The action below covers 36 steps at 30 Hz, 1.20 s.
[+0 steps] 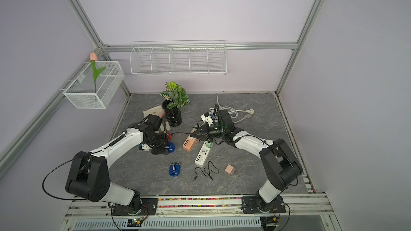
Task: Charge the electric shaver
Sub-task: Pick up the electric shaver from the center of the board, then insert the charging cable into the electric shaver.
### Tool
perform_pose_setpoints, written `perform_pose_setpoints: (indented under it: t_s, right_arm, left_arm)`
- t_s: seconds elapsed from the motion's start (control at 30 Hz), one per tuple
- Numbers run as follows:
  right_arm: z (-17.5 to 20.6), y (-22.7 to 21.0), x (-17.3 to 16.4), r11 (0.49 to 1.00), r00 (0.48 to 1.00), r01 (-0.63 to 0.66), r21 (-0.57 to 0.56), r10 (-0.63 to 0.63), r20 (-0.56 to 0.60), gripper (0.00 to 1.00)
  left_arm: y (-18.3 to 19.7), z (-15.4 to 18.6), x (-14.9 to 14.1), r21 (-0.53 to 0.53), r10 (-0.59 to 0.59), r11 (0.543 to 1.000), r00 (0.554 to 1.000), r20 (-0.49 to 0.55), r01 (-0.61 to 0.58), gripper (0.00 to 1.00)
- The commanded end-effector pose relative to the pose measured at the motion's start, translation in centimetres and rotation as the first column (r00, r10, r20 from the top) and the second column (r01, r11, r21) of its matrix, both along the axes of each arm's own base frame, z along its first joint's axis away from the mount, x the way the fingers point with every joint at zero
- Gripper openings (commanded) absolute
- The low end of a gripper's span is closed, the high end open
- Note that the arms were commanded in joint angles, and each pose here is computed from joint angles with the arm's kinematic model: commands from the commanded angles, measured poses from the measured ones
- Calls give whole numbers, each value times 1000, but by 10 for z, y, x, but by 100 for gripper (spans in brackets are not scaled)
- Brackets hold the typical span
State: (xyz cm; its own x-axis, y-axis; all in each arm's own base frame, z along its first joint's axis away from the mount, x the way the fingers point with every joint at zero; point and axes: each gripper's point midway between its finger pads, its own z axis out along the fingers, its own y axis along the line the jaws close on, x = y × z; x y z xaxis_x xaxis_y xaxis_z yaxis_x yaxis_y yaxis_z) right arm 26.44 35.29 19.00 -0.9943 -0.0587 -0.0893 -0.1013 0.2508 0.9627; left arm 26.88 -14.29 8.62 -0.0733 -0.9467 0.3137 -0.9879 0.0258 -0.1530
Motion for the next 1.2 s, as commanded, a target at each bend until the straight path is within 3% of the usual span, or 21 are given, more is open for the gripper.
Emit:
perform_pose_setpoints:
  t_s: [0.0, 0.13, 0.23, 1.17]
  right_arm:
    - [-2, 12, -13, 997, 990, -81, 18, 78, 118, 7]
    - [-10, 25, -19, 994, 978, -108, 0, 106, 179, 7]
    - [-13, 34, -19, 994, 970, -110, 4, 106, 218, 7]
    - [-39, 57, -14, 994, 985, -102, 41, 95, 145, 7]
  left_arm:
    - [-12, 23, -4, -89, -111, 990, 994, 6, 111, 0]
    - [-26, 32, -6, -182, -228, 957, 973, 13, 227, 0]
    - [-27, 39, -11, -190, -283, 941, 959, 7, 279, 0]
    - [-39, 47, -4, -265, -254, 930, 966, 39, 255, 0]
